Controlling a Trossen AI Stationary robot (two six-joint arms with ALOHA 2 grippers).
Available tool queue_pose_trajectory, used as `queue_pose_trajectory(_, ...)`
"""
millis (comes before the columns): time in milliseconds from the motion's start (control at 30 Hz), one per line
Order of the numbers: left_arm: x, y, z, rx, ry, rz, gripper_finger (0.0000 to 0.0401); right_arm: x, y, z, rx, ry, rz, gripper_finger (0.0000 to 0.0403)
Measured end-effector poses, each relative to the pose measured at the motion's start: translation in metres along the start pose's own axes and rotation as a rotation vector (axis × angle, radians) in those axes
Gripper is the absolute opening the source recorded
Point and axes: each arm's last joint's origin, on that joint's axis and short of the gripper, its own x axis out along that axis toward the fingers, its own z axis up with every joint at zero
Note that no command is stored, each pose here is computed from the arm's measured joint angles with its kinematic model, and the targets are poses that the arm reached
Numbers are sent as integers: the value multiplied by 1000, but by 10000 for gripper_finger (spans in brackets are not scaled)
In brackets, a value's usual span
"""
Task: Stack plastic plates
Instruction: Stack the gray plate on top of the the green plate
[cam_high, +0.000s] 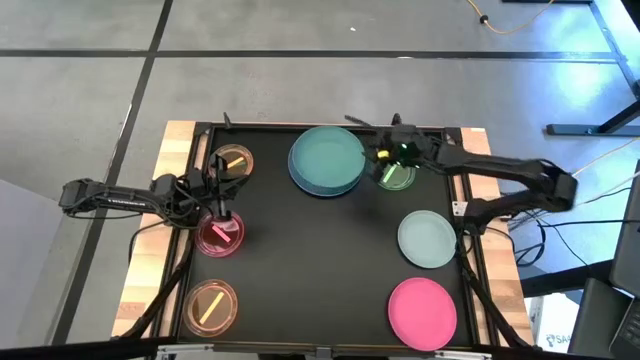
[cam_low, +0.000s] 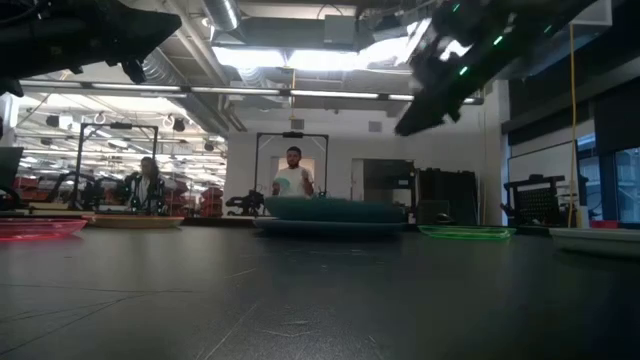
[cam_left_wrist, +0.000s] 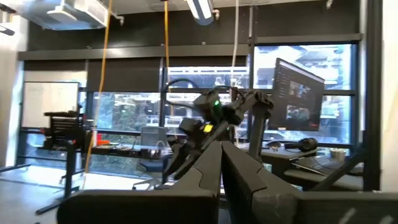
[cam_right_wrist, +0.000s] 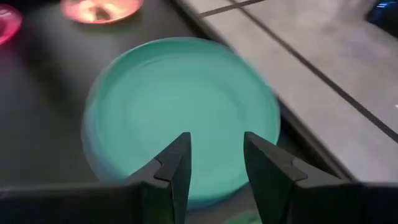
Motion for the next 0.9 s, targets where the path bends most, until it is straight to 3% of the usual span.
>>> queue_pose_trajectory(300,0,0,0,-1,-1,-13,6,-71,50,-17,-132,108,228,136)
queue_pose_trajectory(533,0,0,0,-17,0,-13,6,-92,77,-37,-166,260,413,136)
queue_pose_trajectory(667,0,0,0,-17,-1,-3,6,-100,88,-49,-151,387,469,136)
queue_pose_trajectory(900,0,0,0,-18,0,9,6,-111,97,-64,-91,531,467,136)
